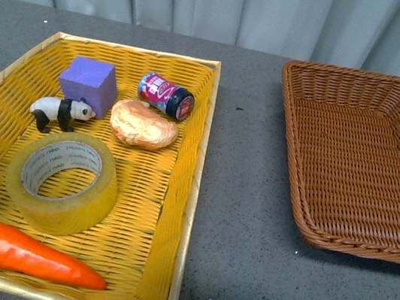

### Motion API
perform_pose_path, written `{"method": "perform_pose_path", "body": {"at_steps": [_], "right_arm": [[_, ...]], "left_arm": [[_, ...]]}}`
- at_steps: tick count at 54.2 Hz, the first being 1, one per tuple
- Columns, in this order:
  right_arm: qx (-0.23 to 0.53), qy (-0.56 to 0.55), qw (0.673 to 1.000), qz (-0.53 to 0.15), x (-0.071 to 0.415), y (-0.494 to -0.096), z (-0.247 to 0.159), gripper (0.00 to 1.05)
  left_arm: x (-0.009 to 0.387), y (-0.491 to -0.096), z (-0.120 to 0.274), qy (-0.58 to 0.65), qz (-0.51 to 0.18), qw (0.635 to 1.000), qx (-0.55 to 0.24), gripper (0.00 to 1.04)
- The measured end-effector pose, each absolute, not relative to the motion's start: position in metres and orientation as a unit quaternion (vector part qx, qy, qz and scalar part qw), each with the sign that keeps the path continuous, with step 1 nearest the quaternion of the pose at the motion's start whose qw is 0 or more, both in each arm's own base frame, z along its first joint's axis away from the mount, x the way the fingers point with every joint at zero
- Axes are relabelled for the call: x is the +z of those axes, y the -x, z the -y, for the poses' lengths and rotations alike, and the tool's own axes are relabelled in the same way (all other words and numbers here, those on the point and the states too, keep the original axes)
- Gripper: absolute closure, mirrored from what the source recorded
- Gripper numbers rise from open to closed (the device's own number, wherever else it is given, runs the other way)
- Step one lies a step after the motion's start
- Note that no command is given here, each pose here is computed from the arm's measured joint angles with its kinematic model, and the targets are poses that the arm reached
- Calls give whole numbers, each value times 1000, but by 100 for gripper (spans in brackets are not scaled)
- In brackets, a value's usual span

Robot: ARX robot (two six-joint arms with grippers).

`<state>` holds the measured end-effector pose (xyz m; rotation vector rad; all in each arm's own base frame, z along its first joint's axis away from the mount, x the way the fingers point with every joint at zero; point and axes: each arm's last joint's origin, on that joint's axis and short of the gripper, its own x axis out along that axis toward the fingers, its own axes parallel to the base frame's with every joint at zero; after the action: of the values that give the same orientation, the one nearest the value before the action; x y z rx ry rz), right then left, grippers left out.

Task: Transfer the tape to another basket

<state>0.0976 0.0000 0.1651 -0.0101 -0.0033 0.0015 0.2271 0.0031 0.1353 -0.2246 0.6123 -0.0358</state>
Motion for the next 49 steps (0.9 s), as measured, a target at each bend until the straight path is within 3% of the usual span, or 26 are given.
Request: {"method": "perform_pose_path", "body": {"at_steps": [18, 49], "right_arm": [[1, 5, 1000, 2, 165, -98, 0, 9], [1, 5, 1000, 2, 165, -98, 0, 9]], "left_arm": [[95, -268, -4, 104, -384, 918, 9, 7], [66, -277, 9, 69, -435, 898, -10, 7]]}}
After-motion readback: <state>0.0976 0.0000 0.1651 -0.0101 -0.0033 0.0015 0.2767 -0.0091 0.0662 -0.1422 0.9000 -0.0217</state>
